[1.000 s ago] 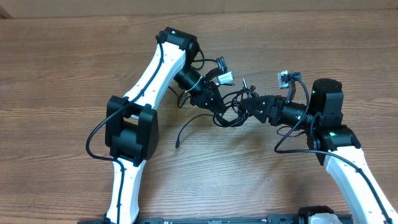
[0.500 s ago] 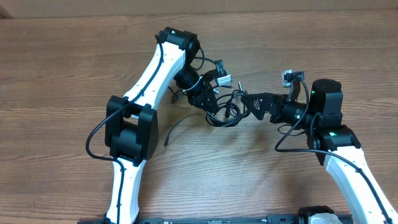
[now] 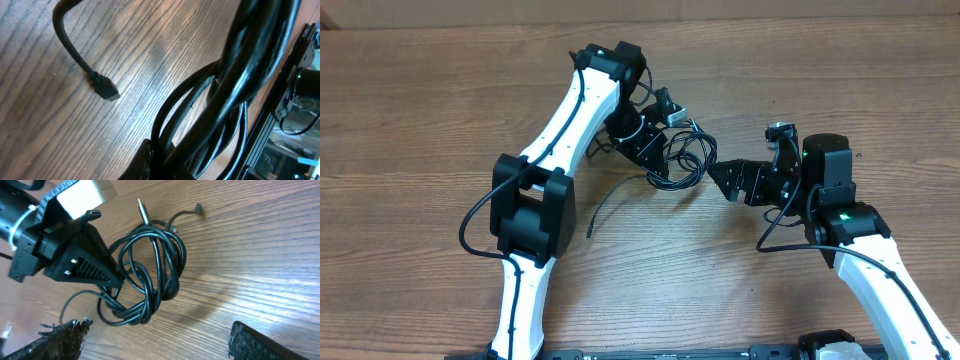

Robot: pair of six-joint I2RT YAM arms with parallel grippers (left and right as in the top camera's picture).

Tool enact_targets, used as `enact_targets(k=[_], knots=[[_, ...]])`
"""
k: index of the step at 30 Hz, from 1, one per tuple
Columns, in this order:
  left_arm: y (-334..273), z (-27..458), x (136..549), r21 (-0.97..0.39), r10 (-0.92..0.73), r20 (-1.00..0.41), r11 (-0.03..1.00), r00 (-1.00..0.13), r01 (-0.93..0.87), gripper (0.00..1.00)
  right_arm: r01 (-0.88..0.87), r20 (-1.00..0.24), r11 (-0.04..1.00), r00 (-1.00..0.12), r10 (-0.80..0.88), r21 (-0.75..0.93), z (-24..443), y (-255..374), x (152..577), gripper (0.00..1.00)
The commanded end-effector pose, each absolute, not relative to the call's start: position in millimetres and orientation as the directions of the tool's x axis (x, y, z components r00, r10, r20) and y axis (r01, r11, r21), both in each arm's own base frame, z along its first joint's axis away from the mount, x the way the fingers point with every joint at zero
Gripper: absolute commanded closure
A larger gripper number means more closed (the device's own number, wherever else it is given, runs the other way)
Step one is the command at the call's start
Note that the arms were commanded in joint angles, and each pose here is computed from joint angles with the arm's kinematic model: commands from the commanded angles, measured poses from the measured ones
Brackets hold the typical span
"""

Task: Untangle cables
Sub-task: 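Reach the right gripper into the hanging cable loops below the left gripper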

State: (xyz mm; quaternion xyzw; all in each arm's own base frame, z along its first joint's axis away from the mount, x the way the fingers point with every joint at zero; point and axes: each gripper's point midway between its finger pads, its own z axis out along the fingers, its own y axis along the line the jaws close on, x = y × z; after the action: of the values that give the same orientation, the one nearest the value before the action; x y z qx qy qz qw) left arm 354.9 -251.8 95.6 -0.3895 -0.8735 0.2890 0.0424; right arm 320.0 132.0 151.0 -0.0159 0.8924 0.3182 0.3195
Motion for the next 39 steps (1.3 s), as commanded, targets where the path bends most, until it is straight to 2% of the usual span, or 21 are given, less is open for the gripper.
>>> enact_targets(k=[1, 3, 11, 12, 14, 15, 22, 30, 39], knots=[[-264, 96, 349, -0.518, 0.709, -0.125, 0.55, -0.694, 0.655, 0.96, -0.238, -0.649, 0.867, -0.75, 0.123, 0.438, 152, 122, 331, 0.12], [-269, 95, 344, -0.509, 0.726, -0.12, 0.54, -0.677, 0.67, 0.96, -0.246, -0.669, 0.89, -0.739, 0.084, 0.384, 149, 119, 332, 0.15], [-286, 99, 336, -0.545, 0.734, -0.146, 0.5, -0.663, 0.673, 0.96, -0.264, -0.708, 0.935, -0.705, -0.021, 0.235, 143, 109, 335, 0.15], [-287, 100, 336, -0.55, 0.733, -0.151, 0.496, -0.664, 0.672, 0.96, -0.271, -0.708, 0.936, -0.705, -0.033, 0.226, 142, 109, 335, 0.17], [-288, 100, 336, -0.551, 0.731, -0.155, 0.494, -0.664, 0.673, 0.96, -0.258, -0.698, 0.944, -0.714, -0.042, 0.207, 137, 105, 335, 0.27], [-288, 100, 336, -0.551, 0.731, -0.155, 0.494, -0.664, 0.673, 0.96, -0.251, -0.69, 0.947, -0.723, -0.044, 0.202, 133, 104, 335, 0.28], [-296, 100, 329, -0.55, 0.748, -0.154, 0.479, -0.646, 0.685, 0.96, -0.258, -0.658, 0.944, -0.751, -0.062, 0.205, 119, 109, 333, 0.23], [-311, 99, 316, -0.558, 0.725, -0.101, 0.525, -0.681, 0.642, 0.96, -0.284, -0.663, 0.947, -0.739, -0.116, 0.151, 117, 106, 333, 0.24], [-323, 99, 305, -0.564, 0.711, -0.063, 0.553, -0.7, 0.613, 0.96, -0.302, -0.65, 0.948, -0.742, -0.166, 0.102, 113, 101, 329, 0.36]])
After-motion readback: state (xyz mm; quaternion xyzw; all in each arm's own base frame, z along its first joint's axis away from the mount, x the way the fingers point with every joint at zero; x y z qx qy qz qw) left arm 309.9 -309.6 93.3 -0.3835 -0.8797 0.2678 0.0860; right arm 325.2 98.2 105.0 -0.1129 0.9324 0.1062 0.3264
